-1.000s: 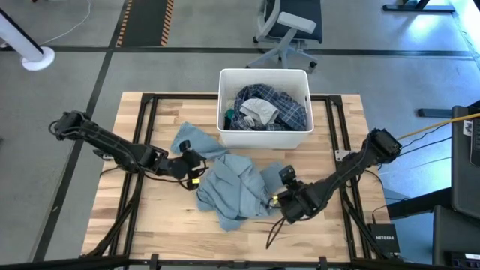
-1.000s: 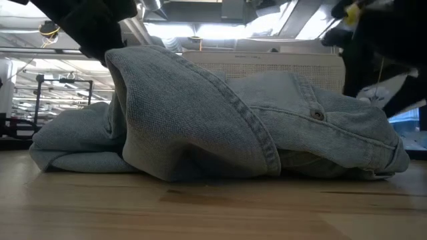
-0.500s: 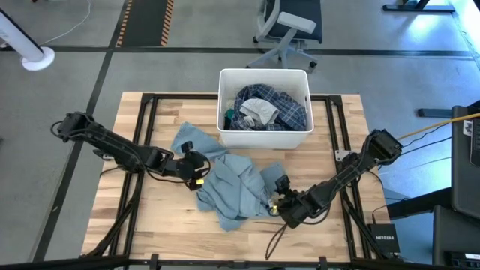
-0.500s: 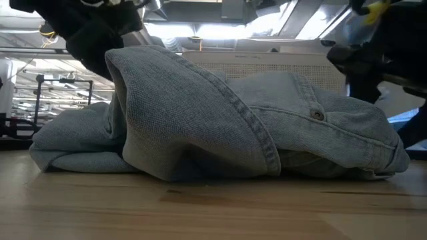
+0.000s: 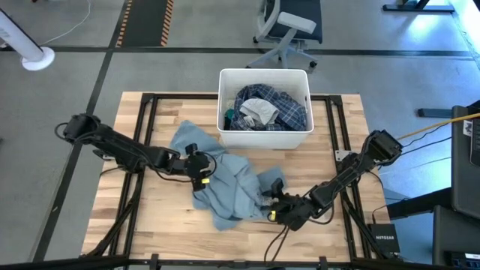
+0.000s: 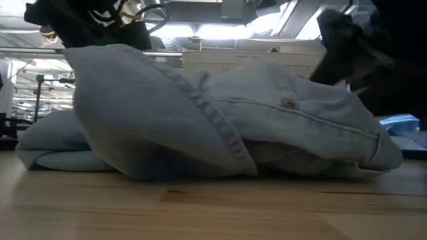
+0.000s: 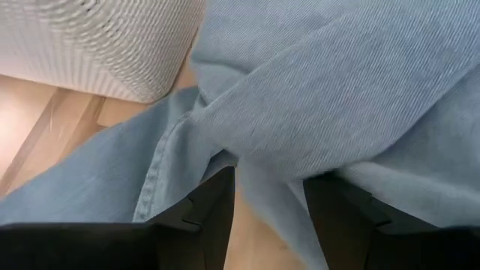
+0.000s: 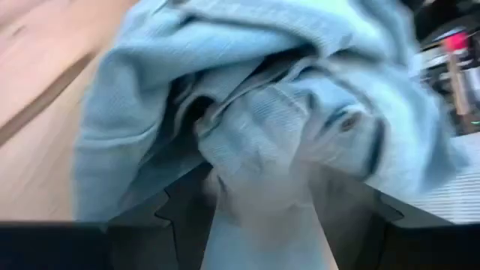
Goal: Sort clothes
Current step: Put the blue pants into the white laundry bin
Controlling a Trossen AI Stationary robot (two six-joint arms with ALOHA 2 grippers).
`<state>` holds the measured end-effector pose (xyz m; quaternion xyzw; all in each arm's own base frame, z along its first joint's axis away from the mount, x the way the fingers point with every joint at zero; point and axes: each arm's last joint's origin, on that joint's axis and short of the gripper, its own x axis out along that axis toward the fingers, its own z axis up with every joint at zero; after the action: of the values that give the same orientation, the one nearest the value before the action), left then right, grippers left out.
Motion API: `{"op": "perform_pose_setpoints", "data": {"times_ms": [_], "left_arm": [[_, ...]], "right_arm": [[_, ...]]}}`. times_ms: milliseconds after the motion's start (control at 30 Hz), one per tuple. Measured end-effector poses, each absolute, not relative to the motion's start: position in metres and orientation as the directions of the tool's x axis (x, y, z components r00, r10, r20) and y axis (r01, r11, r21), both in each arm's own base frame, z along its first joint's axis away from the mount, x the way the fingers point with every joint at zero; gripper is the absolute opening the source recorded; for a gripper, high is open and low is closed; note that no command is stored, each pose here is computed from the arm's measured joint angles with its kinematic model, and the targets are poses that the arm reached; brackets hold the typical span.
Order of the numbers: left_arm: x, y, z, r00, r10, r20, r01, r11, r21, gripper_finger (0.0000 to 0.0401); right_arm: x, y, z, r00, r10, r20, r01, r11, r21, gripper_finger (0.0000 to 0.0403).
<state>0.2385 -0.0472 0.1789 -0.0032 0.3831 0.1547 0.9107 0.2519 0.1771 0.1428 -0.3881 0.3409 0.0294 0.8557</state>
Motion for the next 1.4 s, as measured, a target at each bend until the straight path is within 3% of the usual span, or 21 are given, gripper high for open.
{"op": "perform_pose_setpoints", "data": {"times_ms": [367, 533, 767, 1033, 1400], "left_arm": [[0.25, -0.051, 0.176, 0.713, 0.251, -0.655, -0.231, 0.966, 0.119, 0.0155], [0.251, -0.051, 0.177, 0.717, 0.247, -0.652, -0.23, 0.966, 0.114, 0.0155], [0.251, -0.051, 0.177, 0.72, 0.245, -0.649, -0.222, 0.968, 0.119, 0.0155], [0.251, -0.052, 0.177, 0.726, 0.228, -0.649, -0.202, 0.973, 0.116, 0.0155], [0.251, -0.052, 0.177, 0.726, 0.208, -0.655, -0.187, 0.977, 0.103, 0.0155]], "right_arm": [[0.284, 0.163, 0.163, 0.879, -0.186, -0.439, -0.203, 0.686, -0.699, 0.0225], [0.288, 0.156, 0.161, 0.866, -0.136, -0.481, -0.264, 0.693, -0.671, 0.0225], [0.279, 0.154, 0.15, 0.793, -0.171, -0.585, -0.377, 0.617, -0.691, 0.0225], [0.296, 0.145, 0.163, 0.875, -0.169, -0.454, -0.273, 0.603, -0.75, 0.0225], [0.323, 0.139, 0.153, 0.905, -0.174, -0.388, -0.282, 0.439, -0.853, 0.0225]]}}
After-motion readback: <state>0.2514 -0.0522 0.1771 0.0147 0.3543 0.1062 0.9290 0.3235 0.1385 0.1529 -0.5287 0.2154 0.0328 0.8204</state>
